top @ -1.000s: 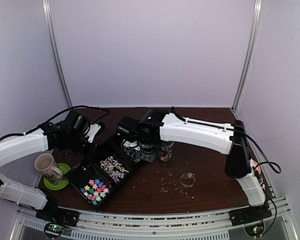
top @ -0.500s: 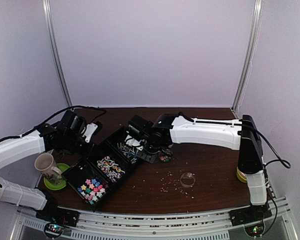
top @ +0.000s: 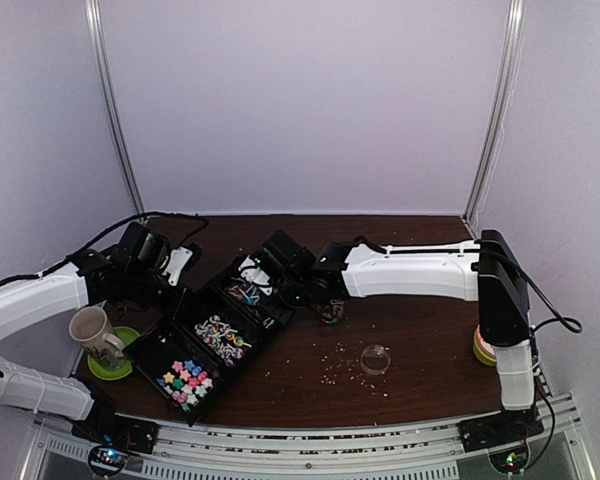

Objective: Pack the candies
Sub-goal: Scoop the fake candies from the storage box.

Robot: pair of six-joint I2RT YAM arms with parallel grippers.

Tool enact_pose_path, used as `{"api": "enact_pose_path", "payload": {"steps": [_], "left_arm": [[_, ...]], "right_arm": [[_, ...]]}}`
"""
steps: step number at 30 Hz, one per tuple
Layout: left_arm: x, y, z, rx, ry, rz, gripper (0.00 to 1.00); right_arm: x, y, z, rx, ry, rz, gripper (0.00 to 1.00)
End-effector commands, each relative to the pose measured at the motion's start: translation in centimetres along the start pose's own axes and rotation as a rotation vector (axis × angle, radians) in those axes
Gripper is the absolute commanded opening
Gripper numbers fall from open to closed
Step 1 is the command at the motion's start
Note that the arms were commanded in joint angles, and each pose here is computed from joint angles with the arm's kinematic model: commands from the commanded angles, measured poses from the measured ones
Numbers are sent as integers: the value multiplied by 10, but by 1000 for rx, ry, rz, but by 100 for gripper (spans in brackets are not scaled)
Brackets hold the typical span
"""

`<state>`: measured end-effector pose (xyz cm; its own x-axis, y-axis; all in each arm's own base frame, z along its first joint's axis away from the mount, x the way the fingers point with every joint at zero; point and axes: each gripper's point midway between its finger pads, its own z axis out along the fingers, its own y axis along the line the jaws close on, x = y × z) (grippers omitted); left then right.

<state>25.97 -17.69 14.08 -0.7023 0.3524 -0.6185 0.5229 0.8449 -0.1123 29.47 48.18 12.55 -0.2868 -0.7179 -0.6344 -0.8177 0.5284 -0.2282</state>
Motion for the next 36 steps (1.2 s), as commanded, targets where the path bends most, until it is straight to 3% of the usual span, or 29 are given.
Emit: {"api": "enact_pose_path", "payload": {"steps": [1,11,19,36], "left_arm": [[-85,-49,-44,227,-354,77,0],[-85,-34,-41,189,-349,29,0],[-77,-12,-27,96,-279,-24,0],[-73,-5,-18,91,-241,-45,0]], "right_arm": [[14,24,17,-93,-6,5,0],[9,23,18,-100,-153,82,0],[0,-1,-18,-40,-242,111,0],[-11,-35,-72,28,-399,163,0]]}}
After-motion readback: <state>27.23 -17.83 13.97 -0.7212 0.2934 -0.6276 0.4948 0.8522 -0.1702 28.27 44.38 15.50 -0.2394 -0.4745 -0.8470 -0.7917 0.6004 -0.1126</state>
